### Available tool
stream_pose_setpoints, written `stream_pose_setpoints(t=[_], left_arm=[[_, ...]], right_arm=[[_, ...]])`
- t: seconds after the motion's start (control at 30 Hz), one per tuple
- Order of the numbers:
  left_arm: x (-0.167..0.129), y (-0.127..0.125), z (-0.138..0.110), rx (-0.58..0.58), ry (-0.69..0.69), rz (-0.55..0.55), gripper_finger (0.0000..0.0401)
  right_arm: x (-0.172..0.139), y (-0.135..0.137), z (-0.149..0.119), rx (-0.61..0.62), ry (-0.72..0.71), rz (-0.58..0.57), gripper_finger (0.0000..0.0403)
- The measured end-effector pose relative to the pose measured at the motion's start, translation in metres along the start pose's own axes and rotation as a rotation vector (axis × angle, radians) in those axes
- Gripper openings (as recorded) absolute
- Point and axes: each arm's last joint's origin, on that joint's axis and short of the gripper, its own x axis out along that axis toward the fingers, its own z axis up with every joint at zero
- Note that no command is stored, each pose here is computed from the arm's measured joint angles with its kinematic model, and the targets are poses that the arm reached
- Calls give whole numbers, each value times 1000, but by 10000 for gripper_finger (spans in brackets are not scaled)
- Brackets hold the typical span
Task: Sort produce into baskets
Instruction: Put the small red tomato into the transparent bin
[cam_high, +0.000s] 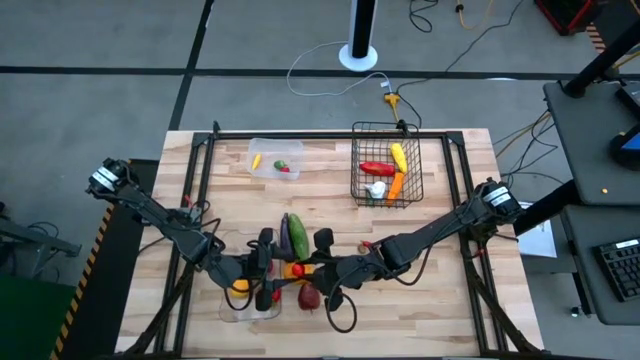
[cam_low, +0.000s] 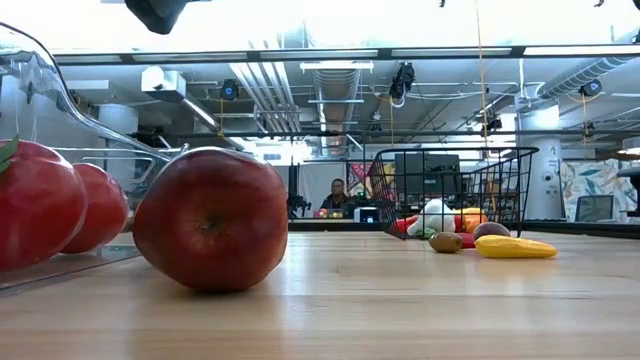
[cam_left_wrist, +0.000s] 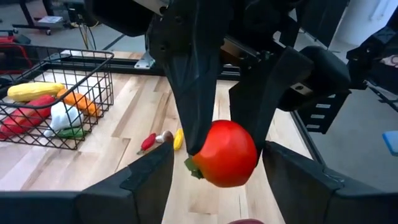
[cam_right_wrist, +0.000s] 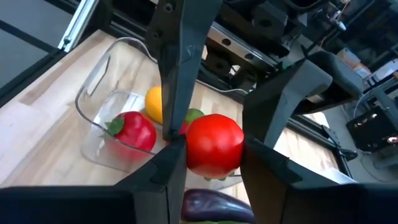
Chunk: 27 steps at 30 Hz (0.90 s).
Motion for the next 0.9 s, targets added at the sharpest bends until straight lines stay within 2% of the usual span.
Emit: stream_pose_setpoints(t=[0.4,0.9], left_arm=[[0,0,-1,1,6,-1,107],[1,1,-2,8,14,9,104]], right_arm=[[0,0,-1,4,9,-8,171],[0,-2,-1,24,26,-64,230]])
